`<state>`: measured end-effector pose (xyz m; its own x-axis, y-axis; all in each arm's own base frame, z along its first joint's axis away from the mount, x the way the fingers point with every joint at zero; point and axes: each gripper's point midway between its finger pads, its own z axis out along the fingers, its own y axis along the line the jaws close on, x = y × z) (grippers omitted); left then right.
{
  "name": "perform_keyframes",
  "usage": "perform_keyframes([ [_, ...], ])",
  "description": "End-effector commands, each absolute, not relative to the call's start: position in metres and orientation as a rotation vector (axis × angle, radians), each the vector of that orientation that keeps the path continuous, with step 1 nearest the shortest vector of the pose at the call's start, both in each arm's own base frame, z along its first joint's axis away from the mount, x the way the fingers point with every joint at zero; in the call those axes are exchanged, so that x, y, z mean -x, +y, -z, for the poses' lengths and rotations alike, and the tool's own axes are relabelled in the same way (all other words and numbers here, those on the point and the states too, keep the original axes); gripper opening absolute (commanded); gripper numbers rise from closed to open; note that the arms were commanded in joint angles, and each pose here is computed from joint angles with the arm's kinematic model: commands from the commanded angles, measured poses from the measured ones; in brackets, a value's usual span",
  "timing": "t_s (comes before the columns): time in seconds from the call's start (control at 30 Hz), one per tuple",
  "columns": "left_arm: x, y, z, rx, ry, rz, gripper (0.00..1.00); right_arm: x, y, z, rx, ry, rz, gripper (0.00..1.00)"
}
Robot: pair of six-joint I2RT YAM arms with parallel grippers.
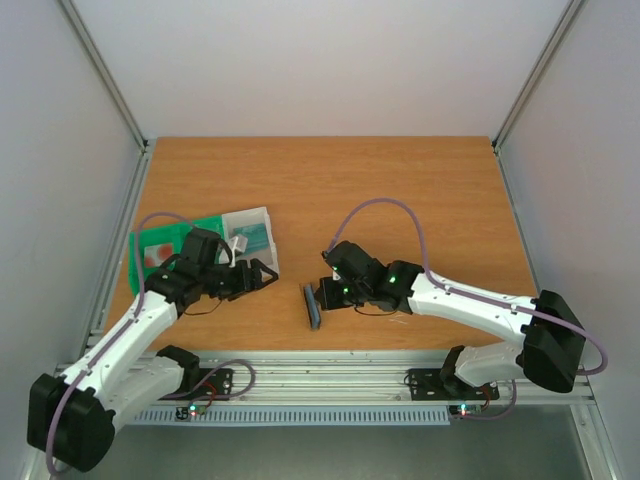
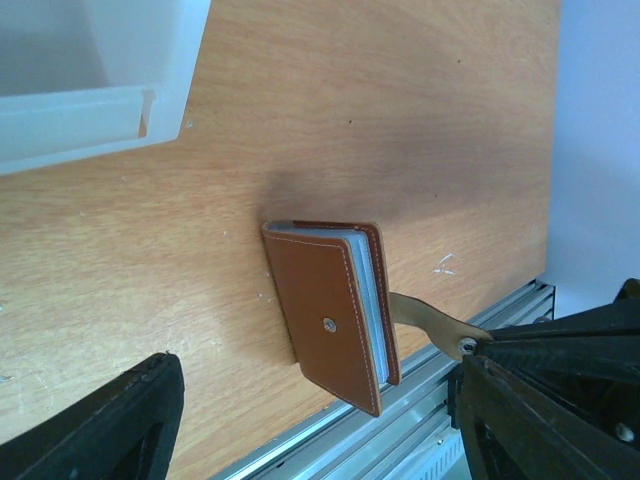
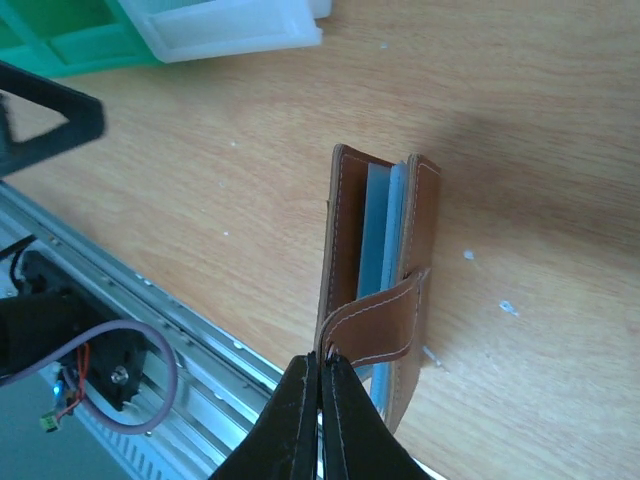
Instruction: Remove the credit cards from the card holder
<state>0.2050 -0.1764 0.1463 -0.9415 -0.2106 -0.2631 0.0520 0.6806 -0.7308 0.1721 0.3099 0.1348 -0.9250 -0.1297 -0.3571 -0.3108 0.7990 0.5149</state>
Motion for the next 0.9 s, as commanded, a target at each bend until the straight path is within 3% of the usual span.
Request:
perform_keyframes([
  [0.0, -0.205, -0.186, -0.140, 0.096, 2.575, 1.197, 0.75, -0.176, 0.327, -0.158, 0.317, 2.573, -1.004, 0.01],
  [0.33, -0.204, -0.189, -0.118, 0.117, 2.659, 1.201, 0.64, -0.189, 0.303, -0.120, 0.177, 2.698, -0.815, 0.01],
  [0.57, -0.204, -0.188, -0.116, 0.112, 2.666, 1.182, 0.62, -0.201, 0.245, -0.086, -0.036, 2.766, -0.579, 0.01],
  [0.87, -0.208, -0.192, -0.115, 0.150, 2.675, 1.151, 0.57, -0.191, 0.214, -0.039, -0.186, 2.878, -0.528, 0.01],
])
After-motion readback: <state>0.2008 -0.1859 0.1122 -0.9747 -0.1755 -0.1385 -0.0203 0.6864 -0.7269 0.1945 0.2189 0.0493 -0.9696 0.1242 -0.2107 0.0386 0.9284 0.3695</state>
